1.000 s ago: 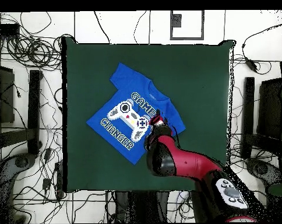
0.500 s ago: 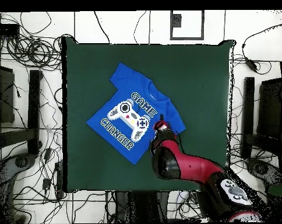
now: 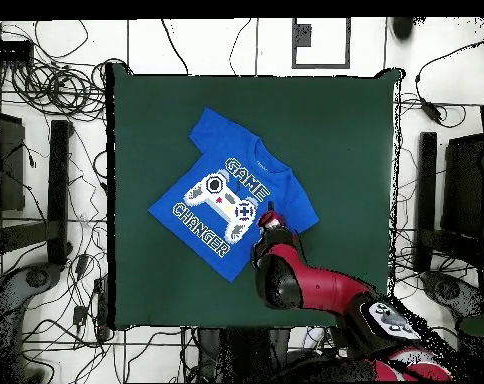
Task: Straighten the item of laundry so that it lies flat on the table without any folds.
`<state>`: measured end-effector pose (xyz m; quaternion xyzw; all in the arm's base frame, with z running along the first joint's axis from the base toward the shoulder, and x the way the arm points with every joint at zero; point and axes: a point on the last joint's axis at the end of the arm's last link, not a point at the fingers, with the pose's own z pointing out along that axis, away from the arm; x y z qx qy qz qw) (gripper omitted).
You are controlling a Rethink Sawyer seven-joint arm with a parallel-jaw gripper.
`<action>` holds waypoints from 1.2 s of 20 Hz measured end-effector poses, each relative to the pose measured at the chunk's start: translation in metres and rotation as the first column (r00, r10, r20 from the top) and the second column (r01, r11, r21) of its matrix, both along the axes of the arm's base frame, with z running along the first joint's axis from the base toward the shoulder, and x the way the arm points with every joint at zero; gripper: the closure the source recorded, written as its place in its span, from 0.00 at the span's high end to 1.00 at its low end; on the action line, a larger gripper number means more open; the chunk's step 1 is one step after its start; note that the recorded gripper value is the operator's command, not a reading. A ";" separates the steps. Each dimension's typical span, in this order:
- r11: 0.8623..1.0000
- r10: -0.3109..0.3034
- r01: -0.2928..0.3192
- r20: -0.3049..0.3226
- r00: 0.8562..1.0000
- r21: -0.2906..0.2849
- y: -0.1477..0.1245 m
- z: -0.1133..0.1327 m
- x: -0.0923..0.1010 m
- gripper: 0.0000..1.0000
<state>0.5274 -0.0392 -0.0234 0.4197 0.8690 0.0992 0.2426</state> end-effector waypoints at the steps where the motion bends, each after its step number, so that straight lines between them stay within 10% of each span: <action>1: 1.000 0.001 -0.001 0.003 1.000 0.001 0.001 -0.001 0.000 1.00; 24: 0.997 -0.066 0.068 0.059 0.996 -0.021 -0.076 0.042 0.002 1.00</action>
